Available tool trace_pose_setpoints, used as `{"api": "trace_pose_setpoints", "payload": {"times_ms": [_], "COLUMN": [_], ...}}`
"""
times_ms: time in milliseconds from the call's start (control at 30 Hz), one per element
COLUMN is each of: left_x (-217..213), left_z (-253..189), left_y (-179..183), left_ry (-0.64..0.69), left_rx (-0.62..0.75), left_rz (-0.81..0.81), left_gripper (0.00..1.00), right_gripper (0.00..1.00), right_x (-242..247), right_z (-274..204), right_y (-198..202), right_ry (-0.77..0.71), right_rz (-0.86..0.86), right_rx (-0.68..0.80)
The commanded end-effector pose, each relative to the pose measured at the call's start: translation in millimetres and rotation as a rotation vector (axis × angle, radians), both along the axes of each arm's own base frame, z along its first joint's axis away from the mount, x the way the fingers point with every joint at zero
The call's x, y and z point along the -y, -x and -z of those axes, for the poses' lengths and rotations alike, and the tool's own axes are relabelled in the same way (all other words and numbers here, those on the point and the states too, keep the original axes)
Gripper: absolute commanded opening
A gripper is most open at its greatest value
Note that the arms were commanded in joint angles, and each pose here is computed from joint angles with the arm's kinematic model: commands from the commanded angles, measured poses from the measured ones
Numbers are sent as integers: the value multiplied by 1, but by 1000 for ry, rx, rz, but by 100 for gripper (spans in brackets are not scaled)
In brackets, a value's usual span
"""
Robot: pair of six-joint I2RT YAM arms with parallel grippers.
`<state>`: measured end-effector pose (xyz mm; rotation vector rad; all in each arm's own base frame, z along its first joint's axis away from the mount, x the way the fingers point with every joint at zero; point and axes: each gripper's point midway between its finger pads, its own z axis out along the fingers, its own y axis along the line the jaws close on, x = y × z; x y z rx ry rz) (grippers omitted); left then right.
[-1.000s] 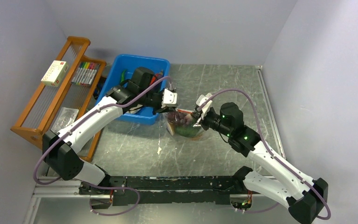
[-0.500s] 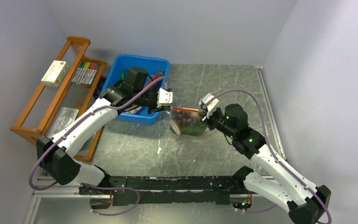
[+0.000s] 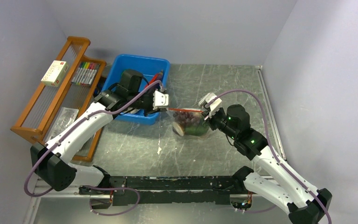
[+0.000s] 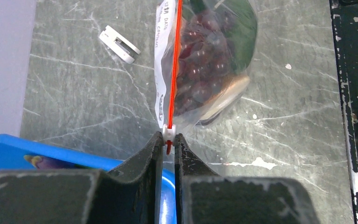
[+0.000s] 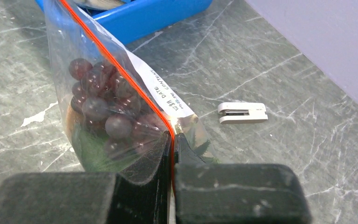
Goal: Place the food in the zip-top bag and seal the zipper
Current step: Zip the zipper food storage bag at the center of the board.
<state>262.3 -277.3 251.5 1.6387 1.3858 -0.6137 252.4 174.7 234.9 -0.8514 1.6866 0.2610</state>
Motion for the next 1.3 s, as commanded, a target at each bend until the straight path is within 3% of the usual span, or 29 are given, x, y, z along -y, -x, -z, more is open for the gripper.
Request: {"api": "trace_pose_setpoints", "payload": {"times_ms": [0,233,400,633,767,900,1167,1267], "left_x": [-22,-26,-14,1,4,5,0,0], "left_z": [0,-7,-29,-56,-61,-57,-59,-46], "left_y": [-6,-8,-26,-52,-54,-31,55,77], "left_ry": [-11,11,61,118,127,156,294,322], "left_rx": [35,55,110,194,183,134,-109,-215], "left_rz": [-71,-87,-84,-71,-54,4,161,219], "left_gripper": [7,7,7,7,7,7,7,7], "right_gripper": [0,0,0,0,0,0,0,0], "right_x": [22,23,12,20,16,14,5,7], "right_z": [-2,1,-17,-32,-50,-55,-62,-58], "right_y": [-8,-11,-21,-52,-49,-27,51,65], "right_ry": [15,12,-61,-14,-35,-74,-187,-228], "right_rz": [104,120,109,189,157,97,-101,-104], "right_rx": [22,18,65,118,125,94,-90,-136]}}
